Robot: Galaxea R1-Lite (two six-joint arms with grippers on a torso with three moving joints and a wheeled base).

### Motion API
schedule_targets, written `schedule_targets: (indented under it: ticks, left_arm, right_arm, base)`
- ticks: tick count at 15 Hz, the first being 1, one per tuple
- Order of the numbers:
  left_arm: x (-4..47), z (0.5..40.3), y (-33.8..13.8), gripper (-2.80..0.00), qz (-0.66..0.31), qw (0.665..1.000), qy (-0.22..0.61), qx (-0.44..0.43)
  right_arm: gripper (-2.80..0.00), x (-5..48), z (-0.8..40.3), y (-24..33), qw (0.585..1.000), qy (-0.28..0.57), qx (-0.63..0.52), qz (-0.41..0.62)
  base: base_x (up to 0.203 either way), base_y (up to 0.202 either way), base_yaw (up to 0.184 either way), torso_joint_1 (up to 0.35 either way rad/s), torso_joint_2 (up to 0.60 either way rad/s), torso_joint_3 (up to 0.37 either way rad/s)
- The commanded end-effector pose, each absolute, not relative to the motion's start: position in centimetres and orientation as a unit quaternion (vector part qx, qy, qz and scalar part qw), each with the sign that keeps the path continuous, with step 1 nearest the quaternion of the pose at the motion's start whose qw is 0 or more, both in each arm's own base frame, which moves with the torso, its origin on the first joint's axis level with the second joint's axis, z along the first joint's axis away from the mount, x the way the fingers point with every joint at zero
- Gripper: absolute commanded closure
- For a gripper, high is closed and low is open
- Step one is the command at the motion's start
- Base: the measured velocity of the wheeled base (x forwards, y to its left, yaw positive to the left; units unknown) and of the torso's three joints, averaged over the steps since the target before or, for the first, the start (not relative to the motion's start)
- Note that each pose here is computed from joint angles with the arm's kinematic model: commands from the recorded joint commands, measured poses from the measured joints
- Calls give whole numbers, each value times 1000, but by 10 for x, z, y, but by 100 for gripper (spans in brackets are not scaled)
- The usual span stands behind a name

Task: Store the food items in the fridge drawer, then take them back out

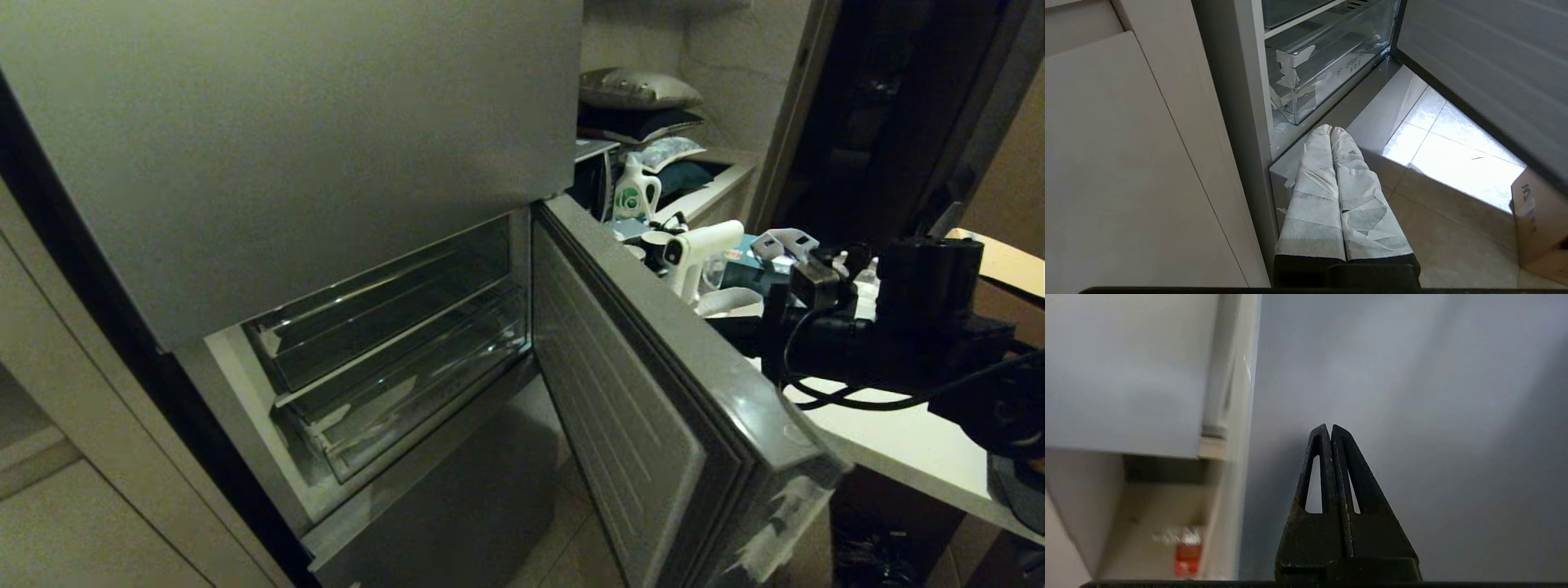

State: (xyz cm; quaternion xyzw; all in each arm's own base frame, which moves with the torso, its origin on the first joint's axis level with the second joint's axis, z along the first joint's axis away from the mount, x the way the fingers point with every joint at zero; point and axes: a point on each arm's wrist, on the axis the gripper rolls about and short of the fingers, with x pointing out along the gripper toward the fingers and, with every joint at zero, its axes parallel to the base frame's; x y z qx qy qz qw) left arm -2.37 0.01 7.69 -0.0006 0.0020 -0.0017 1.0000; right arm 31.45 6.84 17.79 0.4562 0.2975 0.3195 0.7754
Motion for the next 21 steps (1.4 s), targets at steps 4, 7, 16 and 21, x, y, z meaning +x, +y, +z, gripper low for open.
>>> schedule_targets:
  ticks: [4,7,16,21]
  left_arm:
    - [-24,77,0,0,-2,1000,2,-1]
    - [-24,77,0,0,-1,1000,2,-1]
    - [-24,77,0,0,-1,1000,2,-1]
    - [-24,77,0,0,-2,1000,2,-1]
  right_arm:
    - [0,326,147,124,830,304,306,354]
    - [0,331,138,160,870,273,223,346]
    - [0,342,103,289,902,159,85,393]
    - [0,373,86,328,901,23,88,423]
  base:
    - [0,0,0,0,0,0]
    - [0,0,0,0,0,0]
    - [0,0,0,0,0,0]
    - [0,0,0,0,0,0]
